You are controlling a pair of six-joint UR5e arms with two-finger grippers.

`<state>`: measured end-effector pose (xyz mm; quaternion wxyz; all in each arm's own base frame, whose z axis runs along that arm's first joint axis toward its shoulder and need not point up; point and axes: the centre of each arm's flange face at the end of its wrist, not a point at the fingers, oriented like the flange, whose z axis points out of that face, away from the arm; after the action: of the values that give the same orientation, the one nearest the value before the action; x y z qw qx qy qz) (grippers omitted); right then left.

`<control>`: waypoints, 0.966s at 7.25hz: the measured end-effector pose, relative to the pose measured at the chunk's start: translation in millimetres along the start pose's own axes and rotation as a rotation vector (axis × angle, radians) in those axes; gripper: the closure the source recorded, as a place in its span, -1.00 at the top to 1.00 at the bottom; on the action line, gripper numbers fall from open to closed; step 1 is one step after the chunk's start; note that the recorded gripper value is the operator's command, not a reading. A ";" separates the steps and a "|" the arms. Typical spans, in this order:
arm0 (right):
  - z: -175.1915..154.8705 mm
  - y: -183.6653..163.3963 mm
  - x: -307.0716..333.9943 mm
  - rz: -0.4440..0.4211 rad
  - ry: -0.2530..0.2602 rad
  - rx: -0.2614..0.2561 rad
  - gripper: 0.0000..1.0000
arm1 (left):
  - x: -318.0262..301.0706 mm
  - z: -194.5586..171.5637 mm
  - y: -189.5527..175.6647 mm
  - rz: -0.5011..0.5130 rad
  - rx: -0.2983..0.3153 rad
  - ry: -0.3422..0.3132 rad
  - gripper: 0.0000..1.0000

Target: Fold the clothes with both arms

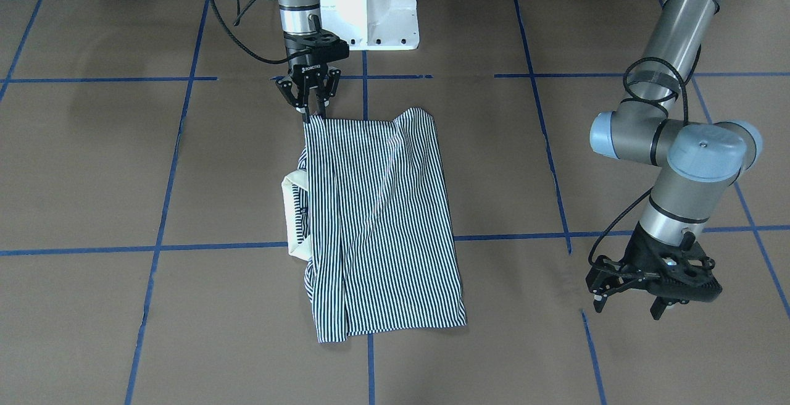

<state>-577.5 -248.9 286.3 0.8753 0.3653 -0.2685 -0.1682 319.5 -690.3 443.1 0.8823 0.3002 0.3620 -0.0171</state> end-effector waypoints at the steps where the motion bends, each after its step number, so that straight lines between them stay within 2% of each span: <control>1: 0.9 0.2 -0.1 -0.005 0.002 0.000 -0.90 | 0.0 0.0 0.0 0.000 0.000 0.000 1.00; 2: 0.9 -0.3 -0.1 -0.005 0.002 0.000 -0.97 | 0.0 0.0 0.0 0.000 0.000 0.000 1.00; 7: 0.4 -5.9 16.8 0.015 0.014 0.012 -0.97 | 3.2 1.9 2.8 0.003 -0.005 0.003 1.00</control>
<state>-564.9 -261.4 288.0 0.8763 0.3696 -0.2661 -0.1573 323.8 -688.4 443.5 0.8826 0.2988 0.3628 -0.0144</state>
